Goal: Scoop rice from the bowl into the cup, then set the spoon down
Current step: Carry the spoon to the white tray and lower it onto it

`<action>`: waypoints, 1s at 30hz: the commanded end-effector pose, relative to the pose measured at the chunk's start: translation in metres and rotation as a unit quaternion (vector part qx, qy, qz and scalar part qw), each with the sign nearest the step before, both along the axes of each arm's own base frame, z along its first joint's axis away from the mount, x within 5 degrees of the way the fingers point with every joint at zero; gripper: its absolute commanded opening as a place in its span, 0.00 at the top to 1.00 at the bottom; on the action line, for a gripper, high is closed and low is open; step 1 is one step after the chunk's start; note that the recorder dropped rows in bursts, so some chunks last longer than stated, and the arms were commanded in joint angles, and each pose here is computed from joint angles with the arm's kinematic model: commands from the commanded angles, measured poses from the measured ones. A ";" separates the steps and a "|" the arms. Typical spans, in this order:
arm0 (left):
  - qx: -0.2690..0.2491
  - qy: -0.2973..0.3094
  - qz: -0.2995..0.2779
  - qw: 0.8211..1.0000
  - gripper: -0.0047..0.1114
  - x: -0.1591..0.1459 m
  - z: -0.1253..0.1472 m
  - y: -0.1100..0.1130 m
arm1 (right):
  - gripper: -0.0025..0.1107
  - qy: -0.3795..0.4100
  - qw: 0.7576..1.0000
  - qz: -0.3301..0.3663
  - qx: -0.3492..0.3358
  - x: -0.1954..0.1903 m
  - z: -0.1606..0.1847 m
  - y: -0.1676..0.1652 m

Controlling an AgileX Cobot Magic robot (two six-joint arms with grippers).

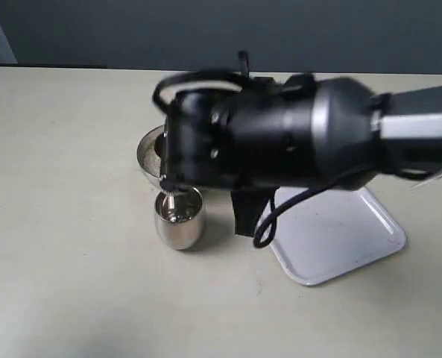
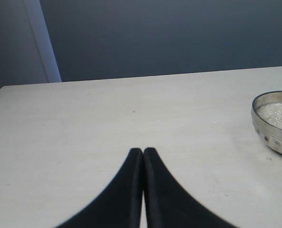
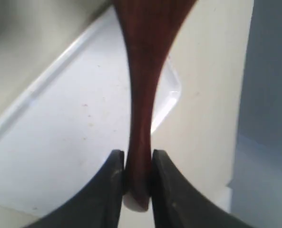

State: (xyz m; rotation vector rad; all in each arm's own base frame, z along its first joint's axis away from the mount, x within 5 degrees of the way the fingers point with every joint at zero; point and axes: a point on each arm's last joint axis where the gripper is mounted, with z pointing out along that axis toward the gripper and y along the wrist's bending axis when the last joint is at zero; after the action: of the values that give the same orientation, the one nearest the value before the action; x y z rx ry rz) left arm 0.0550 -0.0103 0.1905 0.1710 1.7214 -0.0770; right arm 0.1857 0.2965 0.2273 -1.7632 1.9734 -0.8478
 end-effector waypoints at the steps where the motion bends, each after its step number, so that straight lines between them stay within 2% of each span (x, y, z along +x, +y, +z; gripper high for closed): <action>1: -0.003 -0.008 -0.002 1.000 0.96 0.000 0.002 0.000 | 0.98 0.057 0.990 -0.071 0.108 0.000 0.036 -0.014; 7: -0.003 -0.008 -0.002 1.000 0.96 0.000 0.002 0.000 | 0.98 0.118 0.959 -0.168 0.195 0.024 0.053 -0.037; 13: -0.003 -0.008 -0.002 1.000 0.96 0.000 0.002 0.000 | 0.98 0.179 0.907 -0.276 0.263 0.057 0.043 -0.062; 23: -0.003 -0.008 -0.002 1.000 0.96 0.000 0.002 0.000 | 0.98 0.189 0.878 -0.364 0.247 0.099 0.013 -0.095; 30: -0.003 -0.008 -0.002 1.000 0.96 0.000 0.002 0.000 | 0.98 0.243 0.855 -0.405 0.212 0.119 -0.034 -0.104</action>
State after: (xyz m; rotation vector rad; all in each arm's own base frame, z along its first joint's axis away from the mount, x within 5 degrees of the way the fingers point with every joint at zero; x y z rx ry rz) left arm 0.0550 -0.0103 0.1905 0.1710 1.7214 -0.0770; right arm 0.2975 0.1960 0.2085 -0.8892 2.9714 -0.1097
